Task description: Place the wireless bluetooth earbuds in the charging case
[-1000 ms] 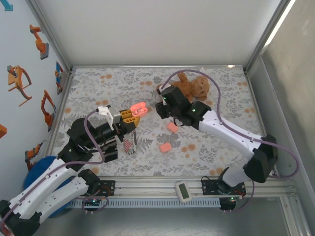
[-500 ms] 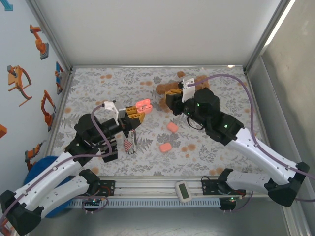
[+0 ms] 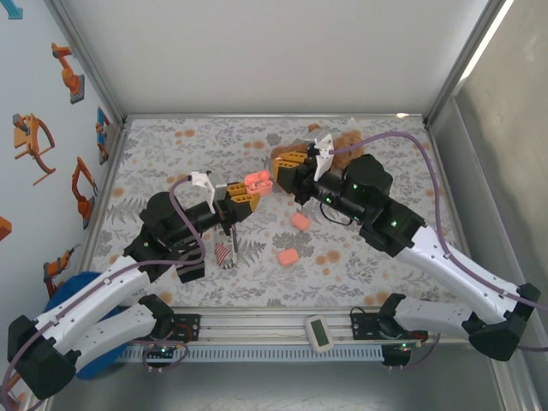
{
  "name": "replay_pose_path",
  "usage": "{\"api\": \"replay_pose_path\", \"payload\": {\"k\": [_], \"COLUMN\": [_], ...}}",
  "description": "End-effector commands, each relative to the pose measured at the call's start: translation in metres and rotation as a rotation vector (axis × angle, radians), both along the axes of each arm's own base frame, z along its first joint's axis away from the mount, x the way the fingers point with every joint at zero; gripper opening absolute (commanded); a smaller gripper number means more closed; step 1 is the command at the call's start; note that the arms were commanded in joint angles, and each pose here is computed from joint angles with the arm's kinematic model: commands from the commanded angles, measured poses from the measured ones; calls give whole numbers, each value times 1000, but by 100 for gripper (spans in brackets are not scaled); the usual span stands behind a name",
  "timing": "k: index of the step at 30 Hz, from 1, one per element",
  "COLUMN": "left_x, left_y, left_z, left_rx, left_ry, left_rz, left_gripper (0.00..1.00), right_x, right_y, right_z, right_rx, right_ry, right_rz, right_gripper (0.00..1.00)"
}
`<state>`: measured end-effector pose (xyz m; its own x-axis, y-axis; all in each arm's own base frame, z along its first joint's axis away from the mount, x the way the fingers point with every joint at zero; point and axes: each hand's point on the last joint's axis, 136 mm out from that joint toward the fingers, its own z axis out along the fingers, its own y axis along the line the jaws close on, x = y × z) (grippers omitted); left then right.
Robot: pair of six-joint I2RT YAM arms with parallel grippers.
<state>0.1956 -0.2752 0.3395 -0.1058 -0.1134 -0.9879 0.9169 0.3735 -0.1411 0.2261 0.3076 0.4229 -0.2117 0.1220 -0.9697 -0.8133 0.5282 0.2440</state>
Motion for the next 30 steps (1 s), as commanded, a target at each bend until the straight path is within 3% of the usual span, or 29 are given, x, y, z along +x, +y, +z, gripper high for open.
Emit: {"api": "replay_pose_path", "payload": {"k": [1,30], "left_x": [-7,-6], "left_y": [0,4], "left_z": [32,34], "left_rx": [-71,-88], "left_ry": [-58,-45], "left_rz": [-29,-6], "left_gripper": [0,0], "right_x": [-2,-3], "right_y": [7,20], "right_z": [5,-14], "right_rx": [11,-32], "right_ry": [-40,-14], "right_rz": [21,43], "right_gripper": [23,23]}}
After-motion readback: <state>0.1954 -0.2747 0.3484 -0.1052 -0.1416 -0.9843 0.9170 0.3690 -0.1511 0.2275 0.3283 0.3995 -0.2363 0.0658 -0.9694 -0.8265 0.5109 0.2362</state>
